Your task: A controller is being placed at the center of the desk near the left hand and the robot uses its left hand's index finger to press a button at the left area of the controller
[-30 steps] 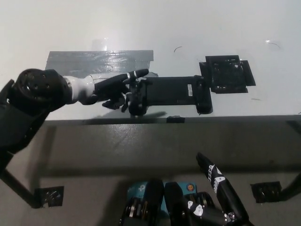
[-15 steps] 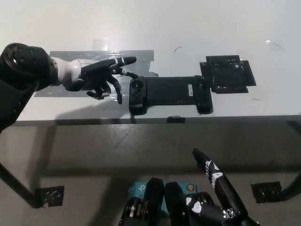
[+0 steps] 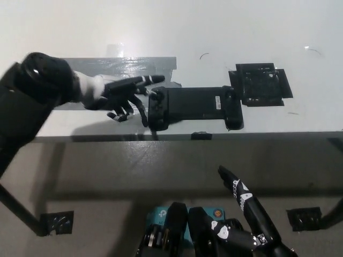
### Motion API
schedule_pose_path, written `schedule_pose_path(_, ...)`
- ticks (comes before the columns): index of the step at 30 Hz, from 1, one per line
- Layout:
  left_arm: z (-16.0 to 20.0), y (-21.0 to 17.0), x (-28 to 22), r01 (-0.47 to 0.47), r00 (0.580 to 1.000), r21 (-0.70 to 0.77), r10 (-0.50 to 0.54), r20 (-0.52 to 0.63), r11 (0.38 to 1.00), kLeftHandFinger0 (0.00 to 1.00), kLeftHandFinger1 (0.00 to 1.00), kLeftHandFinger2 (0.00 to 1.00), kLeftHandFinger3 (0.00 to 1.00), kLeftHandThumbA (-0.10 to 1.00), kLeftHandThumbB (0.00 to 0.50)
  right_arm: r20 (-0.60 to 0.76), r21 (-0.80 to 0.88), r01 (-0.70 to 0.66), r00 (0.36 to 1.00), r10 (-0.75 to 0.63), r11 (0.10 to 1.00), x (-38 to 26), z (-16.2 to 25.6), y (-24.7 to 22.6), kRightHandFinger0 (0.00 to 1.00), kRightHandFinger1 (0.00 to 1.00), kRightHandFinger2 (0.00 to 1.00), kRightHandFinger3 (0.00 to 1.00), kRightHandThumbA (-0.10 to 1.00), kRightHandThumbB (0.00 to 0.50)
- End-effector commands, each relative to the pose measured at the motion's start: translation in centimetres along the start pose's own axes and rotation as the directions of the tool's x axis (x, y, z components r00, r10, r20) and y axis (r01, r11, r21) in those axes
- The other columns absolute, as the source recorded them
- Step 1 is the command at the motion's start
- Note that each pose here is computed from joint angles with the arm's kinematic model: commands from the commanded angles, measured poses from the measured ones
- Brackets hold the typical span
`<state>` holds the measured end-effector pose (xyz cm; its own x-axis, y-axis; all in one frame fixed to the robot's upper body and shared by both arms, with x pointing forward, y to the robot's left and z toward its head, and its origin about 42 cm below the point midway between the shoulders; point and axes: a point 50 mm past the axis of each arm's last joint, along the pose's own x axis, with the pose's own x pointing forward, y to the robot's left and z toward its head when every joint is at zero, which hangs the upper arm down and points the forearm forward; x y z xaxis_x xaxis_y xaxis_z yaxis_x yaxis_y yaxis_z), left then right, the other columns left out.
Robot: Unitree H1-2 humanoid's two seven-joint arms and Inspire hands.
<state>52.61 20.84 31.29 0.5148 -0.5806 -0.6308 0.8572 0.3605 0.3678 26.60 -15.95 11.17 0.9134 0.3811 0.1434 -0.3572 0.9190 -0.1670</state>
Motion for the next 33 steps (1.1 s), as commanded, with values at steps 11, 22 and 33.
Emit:
schedule_pose_path(11, 1.0, 0.6, 1.1, -0.047, 0.995, 0.038, 0.05, -0.086, 0.998, 0.0, 0.0, 0.31, 1.0, 1.0, 0.495, 0.075, -0.013, -0.008, 0.997, 0.009, 1.0, 1.5, 1.8, -0.2, 1.0, 1.0, 1.0, 1.0, 0.7, 0.199)
schedule_pose_path(22, 1.9, 2.8, -1.2, -0.08, 0.997, -0.019, 0.079, -0.025, 0.997, 0.0, 0.0, 0.24, 1.0, 1.0, 0.484, 0.081, -0.017, 0.0, 0.997, 0.001, 1.0, 1.8, 2.0, -0.5, 1.0, 1.0, 1.0, 1.0, 0.72, 0.213)
schedule_pose_path(33, 1.2, 4.1, -3.5, -0.122, 0.992, -0.02, 0.122, -0.022, 0.992, 0.13, 0.1, 0.41, 1.0, 1.0, 0.478, 0.082, -0.015, -0.002, 0.997, 0.003, 1.0, 2.1, 2.0, -0.6, 1.0, 1.0, 1.0, 1.0, 0.69, 0.203)
